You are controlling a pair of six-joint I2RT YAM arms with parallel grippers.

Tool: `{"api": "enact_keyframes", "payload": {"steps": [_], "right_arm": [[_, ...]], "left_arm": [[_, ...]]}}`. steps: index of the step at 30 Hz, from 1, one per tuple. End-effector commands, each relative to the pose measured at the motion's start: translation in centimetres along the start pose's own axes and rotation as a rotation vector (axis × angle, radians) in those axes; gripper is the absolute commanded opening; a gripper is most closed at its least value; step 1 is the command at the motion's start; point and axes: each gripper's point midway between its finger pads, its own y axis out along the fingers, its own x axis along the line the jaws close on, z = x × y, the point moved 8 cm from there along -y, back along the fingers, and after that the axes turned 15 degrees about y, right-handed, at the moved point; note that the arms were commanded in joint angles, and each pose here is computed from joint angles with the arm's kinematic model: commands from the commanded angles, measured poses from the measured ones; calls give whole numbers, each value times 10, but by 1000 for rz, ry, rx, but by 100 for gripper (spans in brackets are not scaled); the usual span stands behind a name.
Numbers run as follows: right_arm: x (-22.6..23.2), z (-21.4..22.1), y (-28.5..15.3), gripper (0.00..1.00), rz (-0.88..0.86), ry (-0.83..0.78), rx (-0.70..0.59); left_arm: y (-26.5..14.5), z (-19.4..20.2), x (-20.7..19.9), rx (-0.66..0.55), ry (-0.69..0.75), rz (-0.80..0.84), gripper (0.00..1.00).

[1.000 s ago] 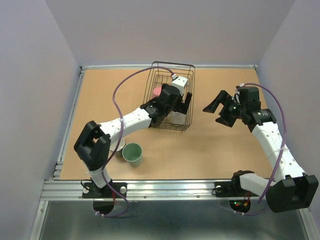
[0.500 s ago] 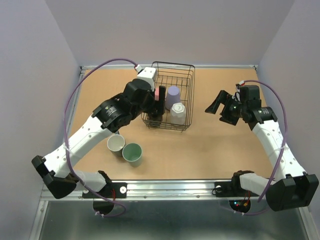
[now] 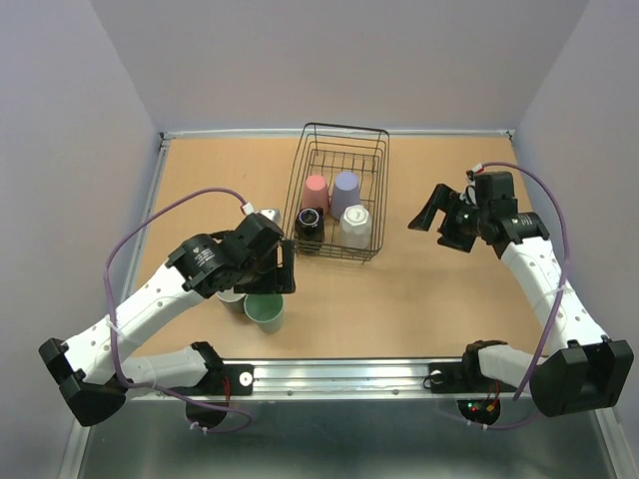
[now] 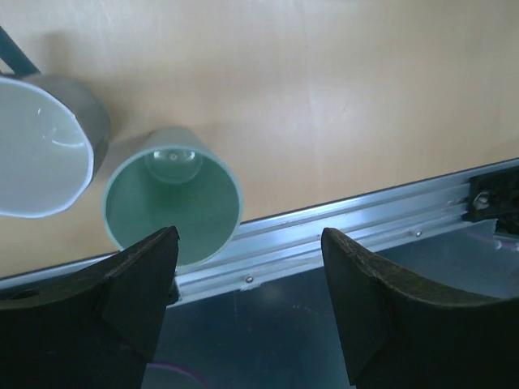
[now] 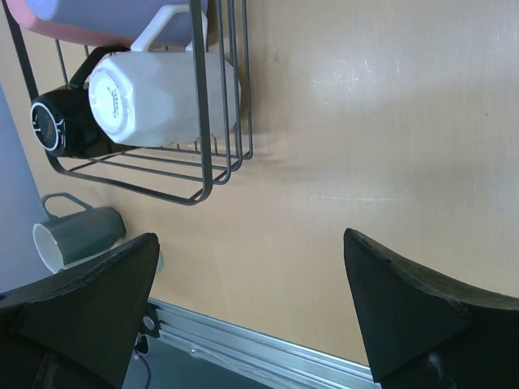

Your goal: Load the cups into the dish rack

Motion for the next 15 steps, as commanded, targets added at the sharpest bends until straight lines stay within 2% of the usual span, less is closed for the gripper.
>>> {"api": "enact_keyframes", "payload": {"steps": [1, 15], "right_arm": [[-3, 2, 2, 100, -13, -25, 1], [-19, 20, 0, 100, -8, -1, 28]], "left_arm": [[13, 21, 1, 100, -37, -12, 81], [56, 43, -3, 138, -60, 6, 70]]}}
